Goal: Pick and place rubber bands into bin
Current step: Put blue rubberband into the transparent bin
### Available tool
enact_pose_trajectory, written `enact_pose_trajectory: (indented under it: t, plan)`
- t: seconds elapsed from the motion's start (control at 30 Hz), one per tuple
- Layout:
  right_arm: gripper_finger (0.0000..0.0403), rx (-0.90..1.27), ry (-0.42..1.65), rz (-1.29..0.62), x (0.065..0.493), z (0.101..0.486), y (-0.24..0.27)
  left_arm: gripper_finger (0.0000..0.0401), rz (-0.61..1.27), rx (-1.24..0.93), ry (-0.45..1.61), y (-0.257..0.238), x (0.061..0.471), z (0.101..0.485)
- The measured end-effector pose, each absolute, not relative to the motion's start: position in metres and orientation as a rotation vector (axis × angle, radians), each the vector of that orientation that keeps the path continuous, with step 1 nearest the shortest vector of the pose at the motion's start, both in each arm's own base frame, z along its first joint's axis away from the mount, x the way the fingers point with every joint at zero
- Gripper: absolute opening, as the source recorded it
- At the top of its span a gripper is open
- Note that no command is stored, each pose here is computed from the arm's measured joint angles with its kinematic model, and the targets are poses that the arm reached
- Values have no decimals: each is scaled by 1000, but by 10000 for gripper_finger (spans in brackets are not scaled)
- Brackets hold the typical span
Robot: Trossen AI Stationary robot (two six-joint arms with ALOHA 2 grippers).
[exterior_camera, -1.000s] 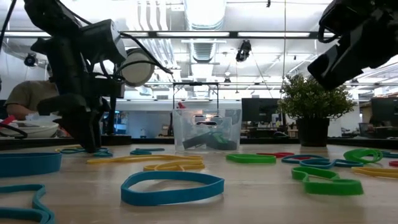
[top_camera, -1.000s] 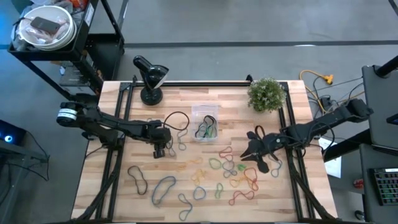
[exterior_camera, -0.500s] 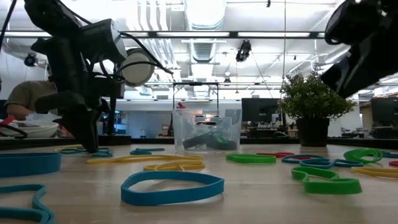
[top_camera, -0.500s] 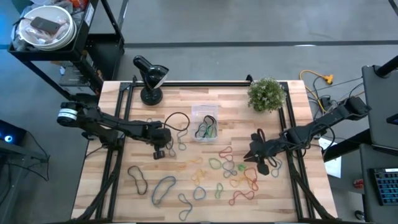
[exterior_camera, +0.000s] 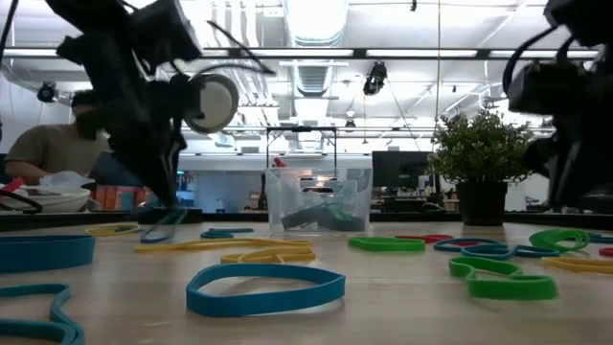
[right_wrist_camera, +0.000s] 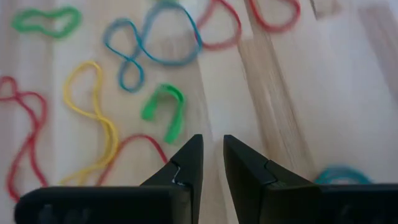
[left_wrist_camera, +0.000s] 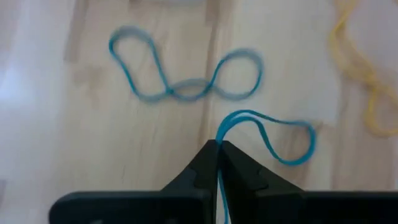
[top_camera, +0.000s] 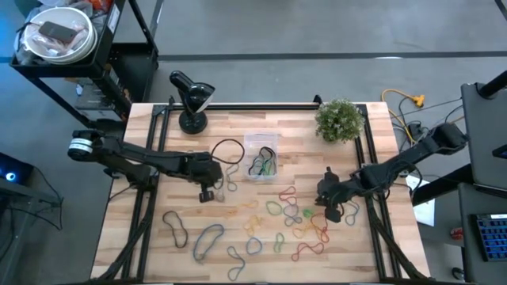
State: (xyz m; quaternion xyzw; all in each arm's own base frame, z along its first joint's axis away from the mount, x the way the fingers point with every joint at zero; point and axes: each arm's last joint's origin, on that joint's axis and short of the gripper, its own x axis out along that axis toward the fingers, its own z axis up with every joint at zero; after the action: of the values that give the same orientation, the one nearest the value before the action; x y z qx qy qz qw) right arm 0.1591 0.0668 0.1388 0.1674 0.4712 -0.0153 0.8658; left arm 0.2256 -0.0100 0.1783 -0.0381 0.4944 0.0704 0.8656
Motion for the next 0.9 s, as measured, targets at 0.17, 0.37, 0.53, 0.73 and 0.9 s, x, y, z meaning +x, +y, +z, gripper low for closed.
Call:
enact_pose_trajectory:
  t: [0.17, 0.37, 0.53, 0.73, 0.9]
  plan:
    - [59, 378, 1006, -38, 164, 127, 69, 0, 126, -73, 961, -12, 219, 194]
    - [59, 384, 1018, -24, 169, 121, 72, 0, 99, -55, 810, -13, 211, 217]
    - [59, 388, 1016, -18, 171, 119, 73, 0, 51, 25, 569, -15, 214, 244]
    - [59, 407, 985, 9, 174, 122, 75, 0, 86, 174, 311, -14, 225, 265]
    - [59, 409, 972, 16, 174, 123, 75, 0, 161, 276, 187, -14, 251, 262]
